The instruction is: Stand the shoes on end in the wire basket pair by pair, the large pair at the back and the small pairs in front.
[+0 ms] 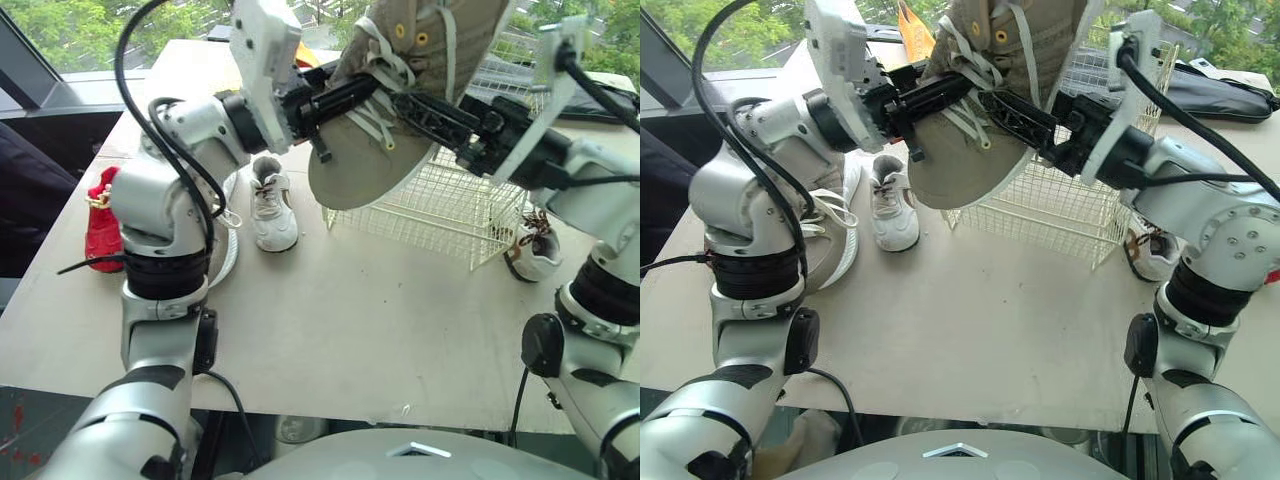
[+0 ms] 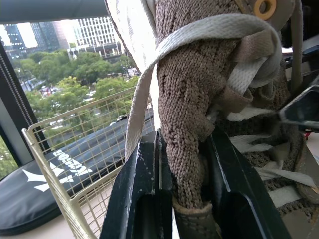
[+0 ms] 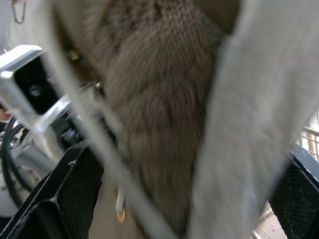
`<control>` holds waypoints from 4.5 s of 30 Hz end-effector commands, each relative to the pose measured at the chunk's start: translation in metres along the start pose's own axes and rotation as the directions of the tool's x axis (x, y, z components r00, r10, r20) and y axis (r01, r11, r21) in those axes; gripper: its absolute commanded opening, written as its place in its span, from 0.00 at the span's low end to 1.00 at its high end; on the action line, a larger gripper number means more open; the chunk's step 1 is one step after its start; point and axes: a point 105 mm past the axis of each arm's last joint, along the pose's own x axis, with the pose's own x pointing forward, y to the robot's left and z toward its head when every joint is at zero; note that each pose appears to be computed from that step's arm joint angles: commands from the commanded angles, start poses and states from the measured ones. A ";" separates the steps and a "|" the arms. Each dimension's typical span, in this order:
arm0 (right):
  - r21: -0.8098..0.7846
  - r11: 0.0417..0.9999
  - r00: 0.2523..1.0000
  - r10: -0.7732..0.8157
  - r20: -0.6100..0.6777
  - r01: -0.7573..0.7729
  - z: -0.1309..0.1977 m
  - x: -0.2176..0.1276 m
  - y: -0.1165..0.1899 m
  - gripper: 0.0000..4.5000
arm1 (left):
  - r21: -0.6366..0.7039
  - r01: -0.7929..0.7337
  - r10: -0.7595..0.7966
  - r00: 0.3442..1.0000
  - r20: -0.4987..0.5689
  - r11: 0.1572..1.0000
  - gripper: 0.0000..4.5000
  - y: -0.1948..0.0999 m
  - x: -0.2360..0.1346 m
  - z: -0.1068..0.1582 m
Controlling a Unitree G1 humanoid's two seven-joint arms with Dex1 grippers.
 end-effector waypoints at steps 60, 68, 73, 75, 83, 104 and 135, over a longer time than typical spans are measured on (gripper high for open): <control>-0.661 0.747 0.996 0.004 -0.095 -0.066 0.091 -0.069 -0.132 1.00 | -0.245 0.027 -0.028 1.000 0.000 0.969 1.00 -0.060 -0.082 -0.002; -0.731 0.674 0.992 -0.125 0.032 0.109 0.121 -0.116 -0.119 1.00 | -0.281 0.093 -0.095 0.995 0.007 0.955 1.00 -0.066 -0.076 -0.005; -0.744 0.641 0.972 -0.228 0.051 0.189 0.115 -0.156 -0.104 1.00 | -0.306 0.156 -0.156 0.987 0.022 0.939 1.00 -0.073 -0.066 -0.008; -0.739 0.630 0.956 -0.285 0.066 0.238 0.109 -0.169 -0.100 1.00 | -0.325 0.188 -0.184 0.982 0.043 0.927 1.00 -0.072 -0.062 -0.010; -0.709 0.521 0.814 -0.566 0.128 0.475 0.079 -0.230 -0.092 1.00 | -0.385 0.354 -0.336 0.935 0.116 0.852 1.00 -0.089 -0.048 -0.017; -0.463 0.837 0.907 -0.397 -0.144 0.292 -0.078 -0.189 0.001 1.00 | -0.423 0.351 -0.337 0.935 0.112 0.835 1.00 -0.081 -0.043 -0.033; -0.607 0.601 0.854 0.379 -0.357 -0.521 -0.049 -0.099 0.064 1.00 | -0.467 -0.769 0.117 0.563 -0.818 0.436 0.89 0.048 -0.248 -0.155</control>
